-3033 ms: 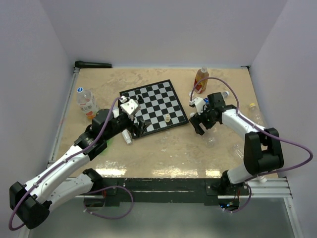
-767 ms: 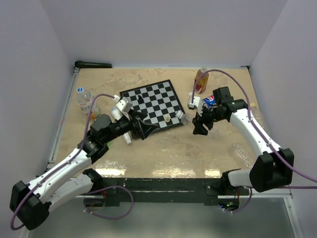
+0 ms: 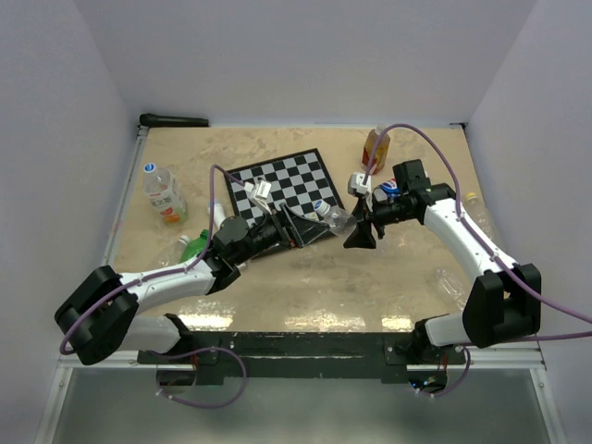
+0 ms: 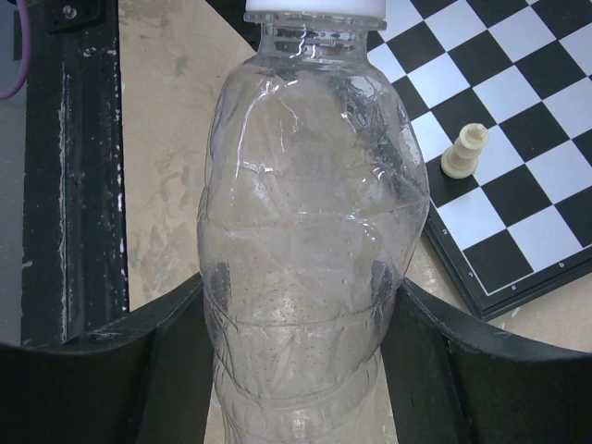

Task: Unscrew the bottle caps
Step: Unscrew the bottle cap from the plastic bottle.

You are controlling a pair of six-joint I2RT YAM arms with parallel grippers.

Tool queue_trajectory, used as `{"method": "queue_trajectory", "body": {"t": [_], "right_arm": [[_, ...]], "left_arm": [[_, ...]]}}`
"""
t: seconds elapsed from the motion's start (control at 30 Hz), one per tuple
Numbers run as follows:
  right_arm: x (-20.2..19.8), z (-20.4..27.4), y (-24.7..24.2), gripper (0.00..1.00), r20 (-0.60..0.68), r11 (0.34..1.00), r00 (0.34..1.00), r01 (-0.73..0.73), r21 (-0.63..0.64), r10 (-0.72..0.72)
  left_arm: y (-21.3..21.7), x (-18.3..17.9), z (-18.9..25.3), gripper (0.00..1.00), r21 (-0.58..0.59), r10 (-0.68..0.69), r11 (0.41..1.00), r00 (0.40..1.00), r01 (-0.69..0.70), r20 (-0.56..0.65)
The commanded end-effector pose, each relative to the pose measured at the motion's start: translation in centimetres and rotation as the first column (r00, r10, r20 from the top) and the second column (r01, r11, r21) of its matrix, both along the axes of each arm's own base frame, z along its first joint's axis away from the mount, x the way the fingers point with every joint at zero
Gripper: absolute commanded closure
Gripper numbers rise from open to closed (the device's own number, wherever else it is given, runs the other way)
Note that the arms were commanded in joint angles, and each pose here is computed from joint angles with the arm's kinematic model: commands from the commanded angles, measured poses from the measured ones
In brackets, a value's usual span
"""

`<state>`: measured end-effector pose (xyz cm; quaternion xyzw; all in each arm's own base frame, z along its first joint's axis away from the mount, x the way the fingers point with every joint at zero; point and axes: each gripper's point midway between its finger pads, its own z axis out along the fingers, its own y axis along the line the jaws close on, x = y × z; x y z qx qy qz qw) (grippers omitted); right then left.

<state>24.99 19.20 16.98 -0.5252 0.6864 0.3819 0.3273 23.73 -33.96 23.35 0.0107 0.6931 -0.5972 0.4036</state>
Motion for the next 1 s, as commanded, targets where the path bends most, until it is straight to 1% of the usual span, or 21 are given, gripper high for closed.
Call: {"method": "queue_trajectory", "body": {"t": [0.0, 0.27, 0.6, 0.77, 0.97], "right_arm": [[-0.7, 1.1, 1.0, 0.83, 0.035, 0.997, 0.998, -0.051, 0.060, 0.049], [-1.2, 0.6, 1.3, 0.83, 0.031, 0.996, 0.998, -0.062, 0.057, 0.060], [-1.4, 0.1, 1.5, 0.82, 0.027, 0.997, 0.997, -0.069, 0.044, 0.068], [-1.5, -0.1, 1.6, 0.82, 0.028, 0.997, 0.997, -0.071, 0.040, 0.070], [-1.6, -0.2, 1.7, 0.82, 0.026, 0.996, 0.997, -0.076, 0.040, 0.075]], "left_arm": [[0.0, 0.4, 2.4, 0.02, -0.111, 0.039, 0.993, 0.998, -0.034, 0.041], [0.2, 0.2, 2.7, 0.03, -0.139, 0.047, 0.990, 0.997, -0.039, 0.060], [0.7, 0.8, 2.9, 0.04, -0.108, 0.093, 0.991, 0.991, -0.082, 0.100], [1.4, 1.1, 3.0, 0.03, -0.096, 0.128, 0.988, 0.987, -0.119, 0.094], [1.9, 1.0, 3.6, 0.03, -0.123, 0.144, 0.983, 0.986, -0.134, 0.081]]}}
